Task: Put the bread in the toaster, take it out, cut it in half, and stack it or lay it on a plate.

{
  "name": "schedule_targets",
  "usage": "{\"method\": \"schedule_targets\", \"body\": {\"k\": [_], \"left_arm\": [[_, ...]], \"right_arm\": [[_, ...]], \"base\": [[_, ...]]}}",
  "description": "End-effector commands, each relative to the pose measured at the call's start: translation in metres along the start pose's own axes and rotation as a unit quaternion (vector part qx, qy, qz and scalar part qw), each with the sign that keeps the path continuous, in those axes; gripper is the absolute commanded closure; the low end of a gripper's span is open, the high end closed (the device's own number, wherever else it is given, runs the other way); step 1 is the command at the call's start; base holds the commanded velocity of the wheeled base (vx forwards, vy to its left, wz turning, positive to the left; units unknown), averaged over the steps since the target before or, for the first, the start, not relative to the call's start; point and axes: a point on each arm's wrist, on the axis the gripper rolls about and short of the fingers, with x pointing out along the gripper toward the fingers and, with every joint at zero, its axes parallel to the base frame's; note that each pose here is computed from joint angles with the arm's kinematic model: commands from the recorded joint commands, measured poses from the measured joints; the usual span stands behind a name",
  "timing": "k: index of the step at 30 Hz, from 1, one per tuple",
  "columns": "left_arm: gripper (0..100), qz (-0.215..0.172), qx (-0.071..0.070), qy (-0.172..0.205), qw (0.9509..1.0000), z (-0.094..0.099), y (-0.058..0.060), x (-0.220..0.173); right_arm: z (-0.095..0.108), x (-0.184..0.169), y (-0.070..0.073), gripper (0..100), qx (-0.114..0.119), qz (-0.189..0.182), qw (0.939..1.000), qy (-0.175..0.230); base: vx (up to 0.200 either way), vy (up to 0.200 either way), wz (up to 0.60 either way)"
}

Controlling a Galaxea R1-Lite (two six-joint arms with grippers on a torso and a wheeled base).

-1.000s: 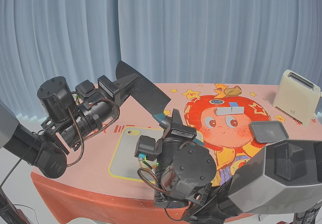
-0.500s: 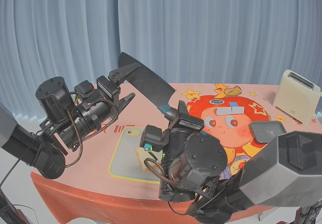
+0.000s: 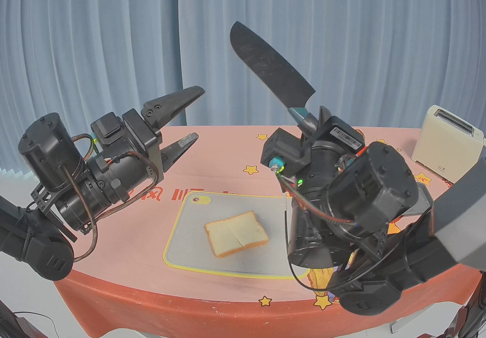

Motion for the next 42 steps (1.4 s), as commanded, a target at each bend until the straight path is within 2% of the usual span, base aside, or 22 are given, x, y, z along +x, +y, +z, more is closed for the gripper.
{"method": "schedule_targets", "body": {"k": [1, 5, 8, 12, 18, 27, 30, 34, 37, 39, 42], "left_arm": [[0, -0.035, 0.010, -0.005, 0.9993, 0.002, -0.024, -0.011], [0, -0.039, 0.023, -0.005, 0.9990, 0.002, -0.028, -0.017], [0, -0.042, 0.032, -0.004, 0.9986, 0.001, -0.029, -0.018], [0, -0.042, 0.034, -0.004, 0.9985, 0.001, -0.029, -0.018], [0, -0.042, 0.034, -0.003, 0.9985, 0.001, -0.029, -0.018], [0, -0.040, 0.034, -0.002, 0.9986, 0.000, -0.028, -0.019], [0, -0.039, 0.034, -0.002, 0.9987, 0.000, -0.027, -0.020], [0, -0.040, 0.038, -0.001, 0.9985, 0.000, -0.027, -0.020], [0, -0.039, 0.044, -0.001, 0.9982, 0.000, -0.027, -0.020], [0, -0.040, 0.044, -0.002, 0.9982, 0.000, -0.028, -0.020], [0, -0.039, 0.044, -0.001, 0.9982, 0.000, -0.027, -0.020]], "right_arm": [[-0.013, 0.004, -0.016, 100, -0.005, -0.007, 0.9999, 0.011], [-0.025, 0.001, -0.010, 100, -0.050, 0.012, 0.9986, 0.015], [-0.033, -0.004, -0.016, 100, -0.095, 0.033, 0.9948, 0.017], [-0.038, -0.010, -0.028, 100, -0.148, 0.060, 0.9871, 0.015], [-0.040, -0.013, -0.042, 100, -0.192, 0.080, 0.9781, 0.016], [-0.028, -0.009, -0.054, 100, -0.224, 0.096, 0.9697, 0.016], [-0.021, -0.006, -0.057, 100, -0.240, 0.106, 0.9649, 0.011], [-0.016, -0.001, -0.060, 100, -0.247, 0.110, 0.9628, 0.010], [-0.012, 0.006, -0.056, 100, -0.248, 0.125, 0.9605, -0.021], [-0.011, 0.007, -0.052, 100, -0.254, 0.136, 0.9570, -0.034], [-0.008, 0.008, -0.053, 100, -0.254, 0.143, 0.9554, -0.049]], "base": [[0.000, 0.000, 0.00], [0.000, 0.000, 0.00], [0.000, 0.000, 0.00], [0.000, 0.000, 0.00], [0.000, 0.000, 0.00], [0.000, 0.000, 0.00], [0.000, 0.000, 0.00], [0.000, 0.000, 0.00], [0.000, 0.000, 0.00], [0.000, 0.000, 0.00], [0.000, 0.000, 0.00]]}}
